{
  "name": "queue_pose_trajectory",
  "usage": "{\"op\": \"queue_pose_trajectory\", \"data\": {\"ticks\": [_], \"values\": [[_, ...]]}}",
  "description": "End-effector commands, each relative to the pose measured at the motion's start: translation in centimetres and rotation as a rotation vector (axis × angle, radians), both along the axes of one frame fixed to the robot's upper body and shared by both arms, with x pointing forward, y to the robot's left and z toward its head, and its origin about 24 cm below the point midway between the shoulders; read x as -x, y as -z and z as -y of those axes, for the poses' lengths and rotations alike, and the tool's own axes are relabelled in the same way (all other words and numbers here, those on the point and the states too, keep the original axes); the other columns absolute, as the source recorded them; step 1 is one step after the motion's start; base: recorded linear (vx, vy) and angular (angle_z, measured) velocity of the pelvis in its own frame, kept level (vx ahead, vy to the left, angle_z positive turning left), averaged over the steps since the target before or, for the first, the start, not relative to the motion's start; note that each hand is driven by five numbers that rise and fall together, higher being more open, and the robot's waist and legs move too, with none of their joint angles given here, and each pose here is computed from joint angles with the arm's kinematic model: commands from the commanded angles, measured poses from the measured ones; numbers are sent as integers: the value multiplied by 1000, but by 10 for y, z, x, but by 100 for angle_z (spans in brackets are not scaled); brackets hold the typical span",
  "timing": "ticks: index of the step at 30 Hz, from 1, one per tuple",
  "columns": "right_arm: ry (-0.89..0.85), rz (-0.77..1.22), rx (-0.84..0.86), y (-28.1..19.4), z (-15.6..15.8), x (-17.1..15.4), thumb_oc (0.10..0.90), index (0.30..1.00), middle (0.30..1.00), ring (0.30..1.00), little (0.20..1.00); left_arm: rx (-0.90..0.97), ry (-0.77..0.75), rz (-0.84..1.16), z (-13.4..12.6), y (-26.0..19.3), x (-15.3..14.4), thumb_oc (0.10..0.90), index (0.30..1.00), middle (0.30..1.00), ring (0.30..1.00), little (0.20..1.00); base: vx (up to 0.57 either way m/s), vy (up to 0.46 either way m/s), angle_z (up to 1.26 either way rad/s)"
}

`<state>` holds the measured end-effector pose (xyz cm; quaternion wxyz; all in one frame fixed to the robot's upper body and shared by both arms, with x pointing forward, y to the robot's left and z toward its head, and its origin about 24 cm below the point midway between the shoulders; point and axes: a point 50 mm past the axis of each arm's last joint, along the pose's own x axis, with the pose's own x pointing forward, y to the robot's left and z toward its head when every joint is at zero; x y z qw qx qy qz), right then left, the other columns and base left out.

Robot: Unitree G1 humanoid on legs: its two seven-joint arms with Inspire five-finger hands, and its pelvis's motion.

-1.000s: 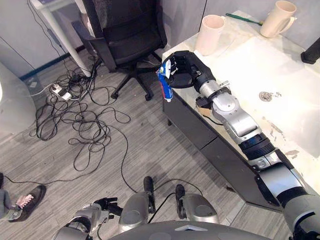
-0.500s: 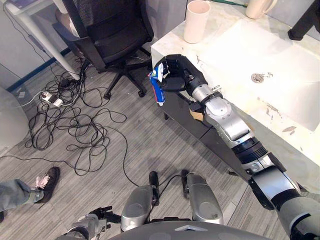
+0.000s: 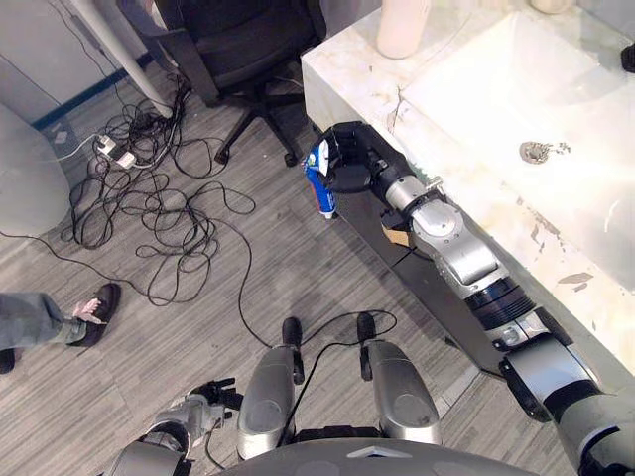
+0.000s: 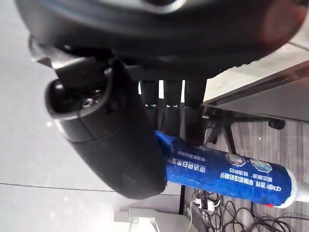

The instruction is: Organize the bathroom.

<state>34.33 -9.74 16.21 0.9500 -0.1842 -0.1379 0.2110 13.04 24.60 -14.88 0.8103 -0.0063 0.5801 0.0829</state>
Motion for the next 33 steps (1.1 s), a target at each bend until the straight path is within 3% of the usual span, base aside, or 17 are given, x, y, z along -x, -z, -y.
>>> {"op": "queue_pose_trajectory", "data": {"ticks": [1, 8, 15, 22, 27, 33], "values": [[-18, 518, -202, -106, 7, 20, 400, 300, 300, 300, 300, -55, -20, -120, -16, 8, 45, 800, 900, 900, 900, 900, 73, 3, 1], [-8, 598, -220, -128, 19, 26, 400, 300, 300, 300, 300, -53, -19, -160, -20, 9, 60, 800, 900, 900, 900, 900, 80, 4, 5], [-23, 590, -352, -140, 33, 31, 400, 300, 300, 300, 300, -20, 36, -221, -11, 14, 79, 800, 900, 900, 900, 900, 77, 27, 1], [13, 639, -325, -142, 40, 35, 400, 300, 300, 300, 300, -32, 2, -250, -7, 16, 92, 800, 900, 900, 900, 900, 71, 4, -3], [73, 676, -313, -144, 48, 34, 400, 300, 300, 300, 300, -44, -55, -251, -7, 17, 101, 800, 900, 900, 900, 900, 55, -24, -2], [261, 837, -272, -156, 71, 38, 400, 300, 300, 300, 300, -53, -98, -266, -10, 17, 114, 800, 900, 900, 900, 900, 38, -37, 1]]}}
